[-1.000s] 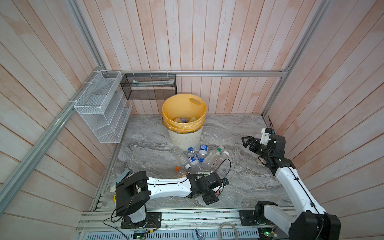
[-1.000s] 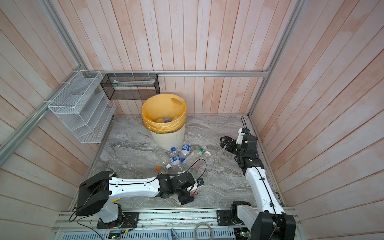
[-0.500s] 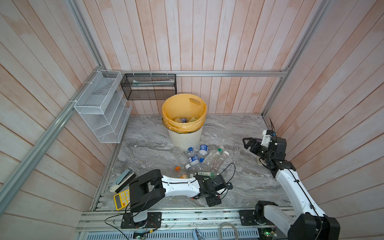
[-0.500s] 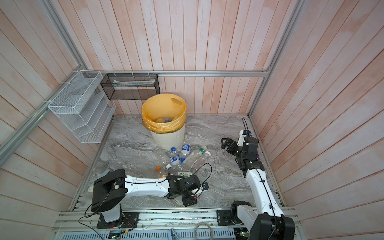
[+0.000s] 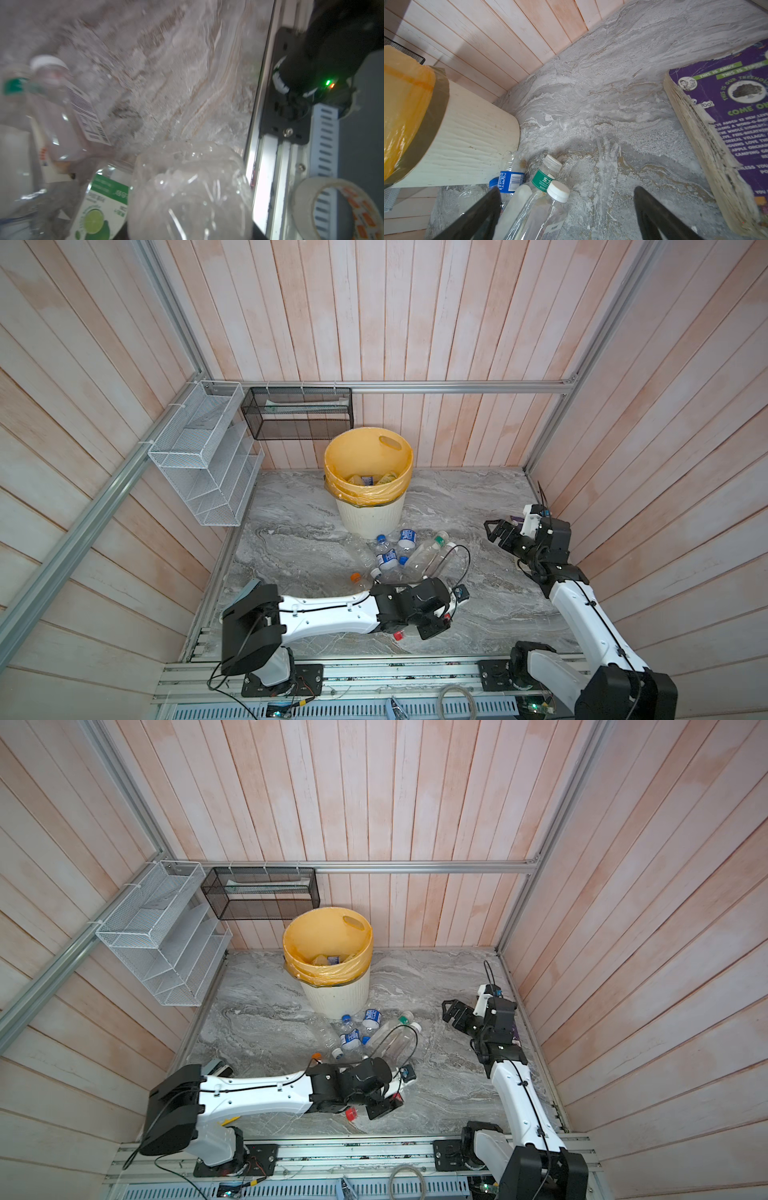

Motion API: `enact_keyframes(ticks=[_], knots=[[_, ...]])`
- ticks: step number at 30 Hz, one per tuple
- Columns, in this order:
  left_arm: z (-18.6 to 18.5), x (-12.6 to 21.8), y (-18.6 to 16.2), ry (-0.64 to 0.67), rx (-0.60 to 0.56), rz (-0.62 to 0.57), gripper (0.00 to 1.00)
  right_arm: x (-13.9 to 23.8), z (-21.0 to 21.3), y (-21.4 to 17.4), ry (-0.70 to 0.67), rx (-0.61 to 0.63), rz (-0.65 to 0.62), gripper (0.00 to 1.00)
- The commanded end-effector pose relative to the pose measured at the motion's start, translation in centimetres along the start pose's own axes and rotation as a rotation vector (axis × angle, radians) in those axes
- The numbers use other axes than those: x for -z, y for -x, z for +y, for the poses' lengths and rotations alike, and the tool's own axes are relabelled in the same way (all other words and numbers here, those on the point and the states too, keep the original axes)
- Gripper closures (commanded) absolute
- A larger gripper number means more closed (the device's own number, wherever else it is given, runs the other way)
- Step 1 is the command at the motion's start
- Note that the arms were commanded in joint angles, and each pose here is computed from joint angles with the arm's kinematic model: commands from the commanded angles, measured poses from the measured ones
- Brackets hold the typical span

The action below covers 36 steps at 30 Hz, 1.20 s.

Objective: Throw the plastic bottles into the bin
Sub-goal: 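Grasp the red-label bottle with the left gripper, then lift the red-label bottle with the left gripper over the bin, then release the bottle into the bin and withdraw the left gripper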

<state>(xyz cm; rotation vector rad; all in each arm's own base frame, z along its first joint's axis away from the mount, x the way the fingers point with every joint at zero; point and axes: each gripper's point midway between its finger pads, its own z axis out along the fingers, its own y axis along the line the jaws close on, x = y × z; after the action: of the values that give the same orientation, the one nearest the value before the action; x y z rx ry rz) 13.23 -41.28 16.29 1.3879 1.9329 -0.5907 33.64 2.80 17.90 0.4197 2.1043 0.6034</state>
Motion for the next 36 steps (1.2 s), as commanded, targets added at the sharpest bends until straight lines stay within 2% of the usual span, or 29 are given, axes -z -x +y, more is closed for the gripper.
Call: enact_keyframes(ticks=[1, 5, 8, 12, 15, 17, 18, 20, 21, 23, 25, 27, 30, 36], knots=[[3.8, 6.8, 6.7, 0.202, 0.071, -0.284, 0.43, 0.1, -0.1, -0.1, 0.012, -0.001, -0.011, 0.01], [9.7, 17.9, 12.3, 0.454, 0.092, -0.596, 0.39, -0.1, -0.4, -0.5, 0.011, -0.019, -0.009, 0.01], [14.1, 25.1, 15.1, 0.583, 0.102, -0.775, 0.39, -0.1, -0.2, -0.4, 0.022, -0.029, -0.013, 0.01], [19.2, 30.5, 18.4, 0.732, 0.080, -0.877, 0.40, 0.1, 0.1, -0.3, 0.034, -0.032, -0.019, 0.01], [23.1, 31.4, 20.1, 0.789, 0.095, -0.910, 0.40, 0.4, 0.4, -0.2, 0.045, -0.030, -0.025, 0.01], [26.6, 31.0, 20.5, 0.783, 0.165, -0.923, 0.39, 0.6, 0.6, -0.1, 0.051, -0.029, -0.028, 0.01], [28.9, 30.5, 20.4, 0.758, 0.227, -0.898, 0.39, 0.7, 0.7, -0.1, 0.054, -0.028, -0.030, 0.01], [33.5, 27.2, 19.7, 0.680, 0.370, -0.769, 0.38, 0.9, 1.0, 0.0, 0.062, -0.024, -0.031, 0.01], [34.9, 25.8, 19.5, 0.648, 0.417, -0.712, 0.32, 1.0, 1.0, 0.0, 0.065, -0.020, -0.029, 0.01], [36.9, 22.9, 18.8, 0.634, 0.463, -0.612, 0.12, 1.2, 1.2, 0.1, 0.064, -0.016, -0.028, 0.01], [38.1, 22.0, 18.5, 0.656, 0.484, -0.562, 0.03, 1.3, 1.3, 0.2, 0.066, -0.011, -0.030, 0.01], [38.9, 22.4, 18.4, 0.680, 0.521, -0.533, 0.00, 1.4, 1.4, 0.2, 0.066, -0.011, -0.027, 0.01], [38.7, 25.3, 19.1, 0.752, 0.542, -0.547, 0.00, 1.4, 1.4, 0.3, 0.063, -0.014, -0.024, 0.01], [32.5, 30.1, 19.9, 0.877, 0.354, -0.710, 0.00, 0.8, 0.8, -0.5, 0.049, -0.035, 0.006, 0.01]])
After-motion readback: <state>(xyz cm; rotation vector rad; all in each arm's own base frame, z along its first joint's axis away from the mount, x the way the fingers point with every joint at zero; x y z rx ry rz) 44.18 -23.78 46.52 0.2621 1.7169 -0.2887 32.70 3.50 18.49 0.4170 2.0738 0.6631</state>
